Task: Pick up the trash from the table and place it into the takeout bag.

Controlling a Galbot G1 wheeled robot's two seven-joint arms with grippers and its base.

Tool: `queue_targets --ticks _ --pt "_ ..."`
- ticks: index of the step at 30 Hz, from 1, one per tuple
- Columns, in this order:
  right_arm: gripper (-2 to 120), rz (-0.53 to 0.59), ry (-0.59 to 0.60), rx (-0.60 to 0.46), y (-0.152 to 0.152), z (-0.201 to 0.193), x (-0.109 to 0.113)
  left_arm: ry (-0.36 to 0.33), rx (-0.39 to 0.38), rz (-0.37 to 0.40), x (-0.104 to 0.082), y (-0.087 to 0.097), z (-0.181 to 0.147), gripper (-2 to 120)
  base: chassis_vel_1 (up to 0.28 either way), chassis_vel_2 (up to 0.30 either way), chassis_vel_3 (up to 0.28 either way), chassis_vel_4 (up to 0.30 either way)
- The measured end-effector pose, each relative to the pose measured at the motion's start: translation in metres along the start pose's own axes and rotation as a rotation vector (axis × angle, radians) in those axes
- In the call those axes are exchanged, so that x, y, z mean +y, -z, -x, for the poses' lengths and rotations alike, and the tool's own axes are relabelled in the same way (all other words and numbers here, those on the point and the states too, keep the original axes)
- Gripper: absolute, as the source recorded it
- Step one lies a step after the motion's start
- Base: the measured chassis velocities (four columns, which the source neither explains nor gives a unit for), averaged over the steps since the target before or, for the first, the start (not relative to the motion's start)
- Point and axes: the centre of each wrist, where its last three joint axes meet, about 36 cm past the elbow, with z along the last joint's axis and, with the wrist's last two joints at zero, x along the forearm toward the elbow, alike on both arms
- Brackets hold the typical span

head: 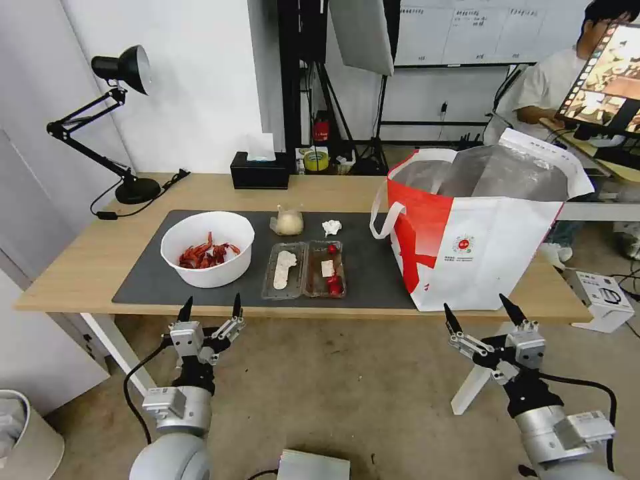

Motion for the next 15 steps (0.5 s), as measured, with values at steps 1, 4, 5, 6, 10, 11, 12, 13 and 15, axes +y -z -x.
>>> queue_targets --ticks 1,4,5,6,10,11,12,13,15 --pt "100 0.0 0.0 0.0 0.0 0.0 0.0 0.0 0.0 0.0 0.0 0.0 0.0 100 0.0 0.0 0.0 0.0" --pt "100 -0.009 -0.006 0.012 -0.004 -0.001 0.004 -0.002 0.008 0.006 0.001 0.001 0.0 100 0.0 0.0 0.0 0.0" --pt "100 -0.009 -0.006 0.012 -0.004 -0.001 0.004 -0.002 0.008 0.006 0.001 0.001 0.0 100 0.0 0.0 0.0 0.0" --pt "100 -0.013 -0.013 0.019 -0.005 -0.001 0.007 0.001 0.015 0.008 0.001 0.002 0.0 100 0.0 0.0 0.0 0.0" --pt "100 -0.062 -0.045 0.028 -0.003 0.002 0.013 0.051 0.122 0.008 -0.003 0.019 -0.001 100 0.0 0.0 0.0 0.0" --pt "100 -0.051 -0.047 0.037 0.0 0.002 0.015 0.051 0.144 0.007 -0.003 0.022 0.0 100 0.0 0.0 0.0 0.0" --pt "100 -0.032 -0.051 0.054 0.006 0.002 0.017 0.049 0.163 0.002 -0.004 0.025 0.001 100 0.0 0.0 0.0 0.0" --pt "100 -0.032 -0.051 0.054 0.006 0.002 0.017 0.049 0.163 0.002 -0.004 0.025 0.001 100 0.0 0.0 0.0 0.0" --pt "100 0.002 -0.052 0.081 0.014 0.004 0.02 0.04 0.2 -0.012 -0.003 0.032 0.002 100 0.0 0.0 0.0 0.0"
